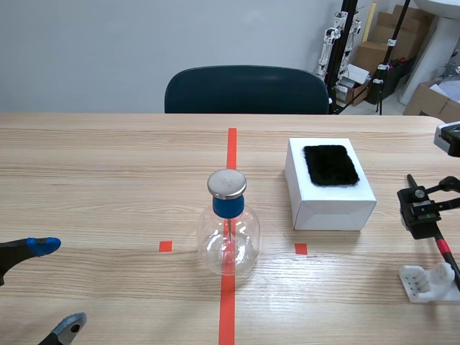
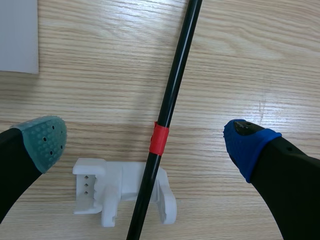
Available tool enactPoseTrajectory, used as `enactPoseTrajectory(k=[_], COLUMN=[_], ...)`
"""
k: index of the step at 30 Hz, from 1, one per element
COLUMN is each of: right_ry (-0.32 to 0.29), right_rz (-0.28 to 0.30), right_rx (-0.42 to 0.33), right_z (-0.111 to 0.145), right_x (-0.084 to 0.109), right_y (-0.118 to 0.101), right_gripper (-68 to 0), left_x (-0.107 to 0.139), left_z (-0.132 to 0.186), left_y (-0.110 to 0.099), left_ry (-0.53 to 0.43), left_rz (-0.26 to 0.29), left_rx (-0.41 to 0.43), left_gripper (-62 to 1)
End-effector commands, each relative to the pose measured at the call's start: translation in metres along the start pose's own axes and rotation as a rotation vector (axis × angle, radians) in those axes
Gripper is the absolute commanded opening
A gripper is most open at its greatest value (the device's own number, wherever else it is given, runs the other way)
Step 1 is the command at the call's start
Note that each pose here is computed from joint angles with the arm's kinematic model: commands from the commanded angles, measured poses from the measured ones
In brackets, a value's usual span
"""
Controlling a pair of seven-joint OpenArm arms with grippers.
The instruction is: Do the electroscope experiment. return to the home posture
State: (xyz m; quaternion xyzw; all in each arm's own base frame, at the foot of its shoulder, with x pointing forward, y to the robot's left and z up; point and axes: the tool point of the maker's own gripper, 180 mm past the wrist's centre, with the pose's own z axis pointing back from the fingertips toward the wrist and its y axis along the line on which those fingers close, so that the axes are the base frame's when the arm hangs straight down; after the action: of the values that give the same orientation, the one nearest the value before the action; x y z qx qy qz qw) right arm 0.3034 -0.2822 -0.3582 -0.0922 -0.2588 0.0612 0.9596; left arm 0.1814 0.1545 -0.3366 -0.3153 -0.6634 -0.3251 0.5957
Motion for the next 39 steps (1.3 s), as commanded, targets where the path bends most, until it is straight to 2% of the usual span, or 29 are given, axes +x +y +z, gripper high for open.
enactPoseTrajectory(k=[1,4,12,16,17,20,22,26,30,33,36,39], right_ry=[-0.028,-0.025,0.047,0.056,0.052,0.029,0.019,0.009,0.014,-0.038,-0.136,-0.261], right_rz=[0.003,0.001,-0.005,0.015,0.023,0.05,0.07,0.107,0.164,0.213,0.245,0.276], right_rx=[-0.018,-0.018,-0.025,-0.043,-0.046,-0.053,-0.055,-0.063,-0.078,-0.079,-0.065,-0.051], right_z=[0.004,0.006,0.014,0.02,0.023,0.033,0.041,0.054,0.066,0.073,0.083,0.094], right_x=[0.011,0.01,0.001,-0.001,0.0,0.003,0.001,-0.007,-0.024,-0.03,-0.028,-0.021], right_y=[-0.009,-0.011,-0.027,-0.036,-0.037,-0.039,-0.038,-0.035,-0.031,-0.024,-0.013,0.0], right_gripper=[-2.0,-2.0,-2.0,-2.0,-2.0,-2.0,-2.0,-2.0,-2.0,-2.0,-2.0,-2.0], left_x=[0.015,0.015,0.015,0.015,0.017,0.033,0.046,0.064,0.077,0.086,0.093,0.099], left_z=[-0.001,-0.001,-0.001,0.0,0.001,0.006,0.013,0.025,0.033,0.036,0.034,0.03], left_y=[0.005,0.005,0.005,0.006,0.009,0.023,0.032,0.047,0.045,0.037,0.027,0.016], left_ry=[-0.061,-0.061,-0.061,-0.059,-0.063,-0.115,-0.15,-0.127,-0.084,-0.055,-0.037,-0.025], left_rz=[-0.021,-0.021,-0.021,-0.017,-0.009,0.07,0.092,0.044,0.009,0.006,-0.006,-0.023], left_rx=[0.003,0.003,0.003,0.002,0.007,0.059,0.091,0.151,0.163,0.17,0.178,0.187], left_gripper=[1.4,1.4,1.4,1.4,1.4,1.4,1.4,1.4,1.4,1.4,1.4,1.4])
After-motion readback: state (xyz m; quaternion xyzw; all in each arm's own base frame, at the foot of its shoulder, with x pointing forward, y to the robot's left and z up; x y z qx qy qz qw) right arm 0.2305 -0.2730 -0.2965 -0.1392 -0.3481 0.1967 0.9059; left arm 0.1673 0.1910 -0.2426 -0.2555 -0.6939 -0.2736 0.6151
